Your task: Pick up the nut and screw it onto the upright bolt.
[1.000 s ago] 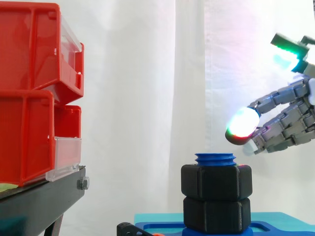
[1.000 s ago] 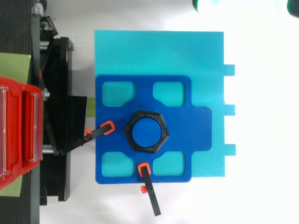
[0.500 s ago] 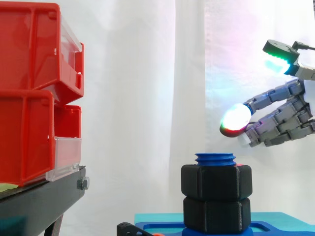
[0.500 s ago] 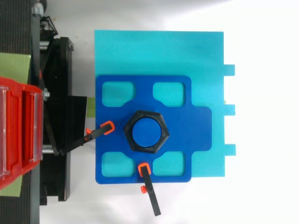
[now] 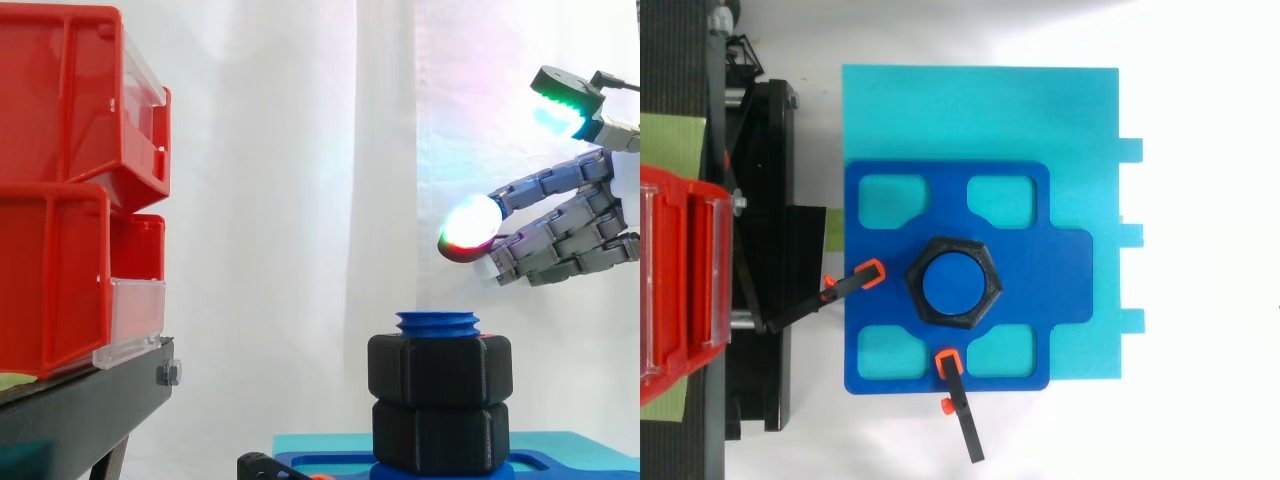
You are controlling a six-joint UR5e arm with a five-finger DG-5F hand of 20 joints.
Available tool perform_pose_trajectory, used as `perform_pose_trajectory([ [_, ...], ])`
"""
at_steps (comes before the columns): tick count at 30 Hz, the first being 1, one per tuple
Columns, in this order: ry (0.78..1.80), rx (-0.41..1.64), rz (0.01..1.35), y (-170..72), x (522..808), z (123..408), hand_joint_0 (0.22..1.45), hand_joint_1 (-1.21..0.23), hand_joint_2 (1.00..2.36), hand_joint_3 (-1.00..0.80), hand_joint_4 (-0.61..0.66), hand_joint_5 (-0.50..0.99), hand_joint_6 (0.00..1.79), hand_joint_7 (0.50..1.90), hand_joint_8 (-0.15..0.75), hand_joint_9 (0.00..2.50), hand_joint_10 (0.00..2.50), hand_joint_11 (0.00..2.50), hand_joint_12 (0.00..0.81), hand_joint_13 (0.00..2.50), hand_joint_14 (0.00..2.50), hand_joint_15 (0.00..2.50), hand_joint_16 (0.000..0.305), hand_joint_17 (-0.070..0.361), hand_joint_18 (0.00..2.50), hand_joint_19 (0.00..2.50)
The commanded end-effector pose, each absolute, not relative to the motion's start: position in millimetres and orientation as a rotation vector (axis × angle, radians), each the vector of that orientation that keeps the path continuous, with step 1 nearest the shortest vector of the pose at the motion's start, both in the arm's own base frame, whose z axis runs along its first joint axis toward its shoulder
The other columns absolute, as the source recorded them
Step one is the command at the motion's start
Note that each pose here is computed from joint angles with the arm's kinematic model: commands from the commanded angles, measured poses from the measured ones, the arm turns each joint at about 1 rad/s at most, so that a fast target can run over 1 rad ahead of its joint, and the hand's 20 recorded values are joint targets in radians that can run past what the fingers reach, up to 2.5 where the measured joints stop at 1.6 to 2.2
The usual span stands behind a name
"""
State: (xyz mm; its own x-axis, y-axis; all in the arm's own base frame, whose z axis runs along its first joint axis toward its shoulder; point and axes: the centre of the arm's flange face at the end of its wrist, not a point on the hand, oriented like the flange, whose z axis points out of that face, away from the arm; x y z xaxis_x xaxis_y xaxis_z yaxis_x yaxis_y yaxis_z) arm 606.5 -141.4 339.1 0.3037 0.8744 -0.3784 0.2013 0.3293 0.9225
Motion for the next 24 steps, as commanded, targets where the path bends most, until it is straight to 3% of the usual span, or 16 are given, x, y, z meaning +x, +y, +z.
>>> perform_pose_trajectory([
  [1, 1.210, 1.178, 0.616, -141.4, 605.9, 338.6, 0.48, -0.43, 1.00, -0.50, 0.11, -0.24, 0.50, 0.63, 0.186, 0.10, 0.00, 0.00, 0.336, 0.00, 0.00, 0.00, 0.045, 0.100, 0.00, 0.00],
  [16, 1.353, 1.069, 0.605, -126.3, 606.4, 335.5, 0.46, -0.38, 1.00, -0.50, 0.05, -0.25, 0.50, 0.72, 0.177, 0.03, 0.00, 0.00, 0.334, 0.00, 0.00, 0.00, 0.046, 0.104, 0.00, 0.00],
  [24, 1.374, 1.077, 0.590, -125.9, 603.6, 333.0, 0.46, -0.38, 1.00, -0.50, 0.04, -0.25, 0.50, 0.71, 0.173, 0.03, 0.00, 0.00, 0.333, 0.00, 0.00, 0.00, 0.048, 0.108, 0.00, 0.00],
])
